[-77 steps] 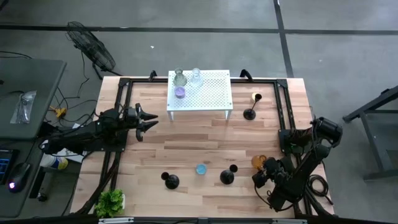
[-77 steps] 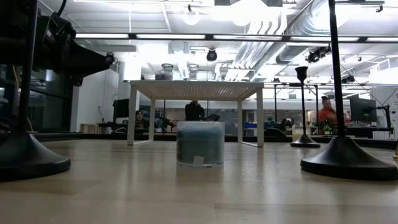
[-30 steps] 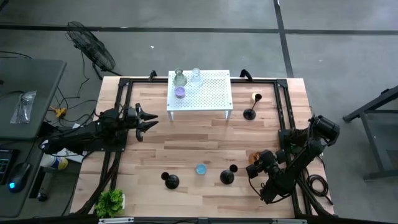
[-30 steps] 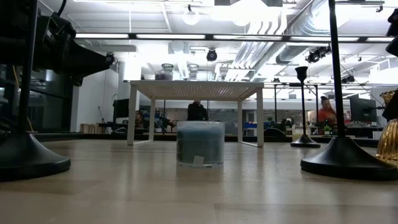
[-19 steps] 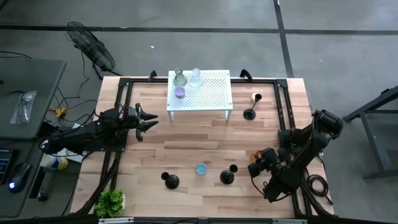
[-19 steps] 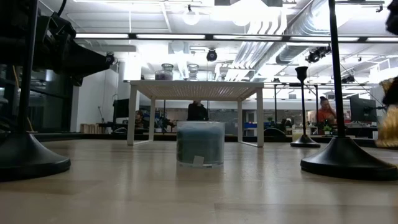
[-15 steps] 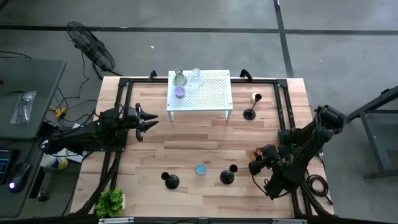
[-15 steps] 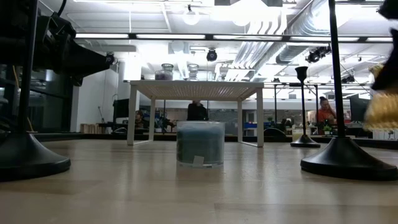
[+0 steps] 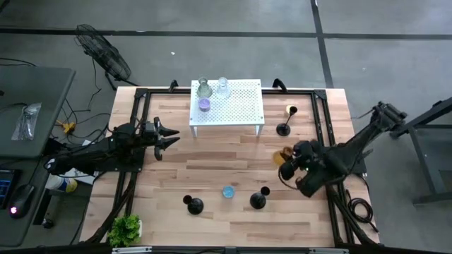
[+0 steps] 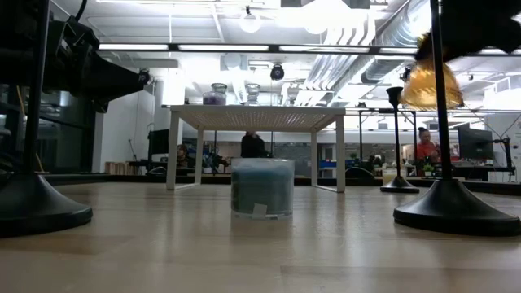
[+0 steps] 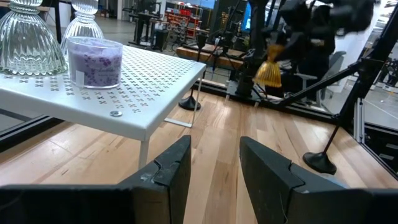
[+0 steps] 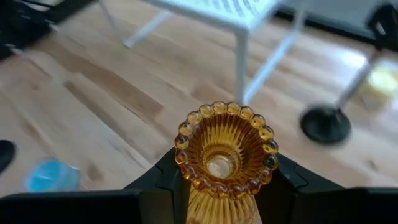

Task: Pick & Place candle stick holders
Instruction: Put the orange glass candle holder on the shelf aligned with the other glass candle holders

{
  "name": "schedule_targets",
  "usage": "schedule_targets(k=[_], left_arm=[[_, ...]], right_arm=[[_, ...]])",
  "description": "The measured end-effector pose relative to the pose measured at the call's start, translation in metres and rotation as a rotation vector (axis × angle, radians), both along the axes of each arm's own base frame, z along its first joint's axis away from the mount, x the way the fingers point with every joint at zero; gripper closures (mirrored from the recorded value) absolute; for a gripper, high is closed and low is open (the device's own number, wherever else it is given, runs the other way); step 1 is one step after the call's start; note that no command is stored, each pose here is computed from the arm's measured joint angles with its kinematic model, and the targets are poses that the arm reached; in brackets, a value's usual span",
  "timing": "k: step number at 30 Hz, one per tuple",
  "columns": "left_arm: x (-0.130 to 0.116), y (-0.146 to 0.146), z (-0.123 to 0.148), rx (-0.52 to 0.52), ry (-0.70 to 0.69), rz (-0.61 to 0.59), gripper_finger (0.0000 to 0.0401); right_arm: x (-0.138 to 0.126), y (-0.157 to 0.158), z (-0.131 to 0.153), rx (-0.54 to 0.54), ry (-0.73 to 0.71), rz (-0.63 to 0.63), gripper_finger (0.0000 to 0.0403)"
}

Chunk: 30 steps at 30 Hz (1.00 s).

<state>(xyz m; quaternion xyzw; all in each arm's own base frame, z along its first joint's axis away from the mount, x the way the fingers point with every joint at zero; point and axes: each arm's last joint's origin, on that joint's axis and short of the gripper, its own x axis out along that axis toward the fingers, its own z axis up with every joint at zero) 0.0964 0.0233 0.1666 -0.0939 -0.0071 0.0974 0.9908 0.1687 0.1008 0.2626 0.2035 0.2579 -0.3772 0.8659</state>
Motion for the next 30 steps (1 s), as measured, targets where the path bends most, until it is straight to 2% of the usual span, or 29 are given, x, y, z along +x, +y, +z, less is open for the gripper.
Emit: schedule_targets(k=[13,25,30], left_arm=[[0.000,0.000,0.000,0.000,0.000,0.000,0.0267],[0.000,0.000,0.000,0.000,0.000,0.000,0.0267],[0.000,0.000,0.000,0.000,0.000,0.000,0.0267]], right_arm=[[0.041,-0.051,0.058,-0.142,-0.188,0.287,0.0280],[0.063,-0.100,0.083,-0.225,-0.368,0.423,0.0280],[0.076,-0.117,0.082,-0.228,-0.355,0.416,0.0280]])
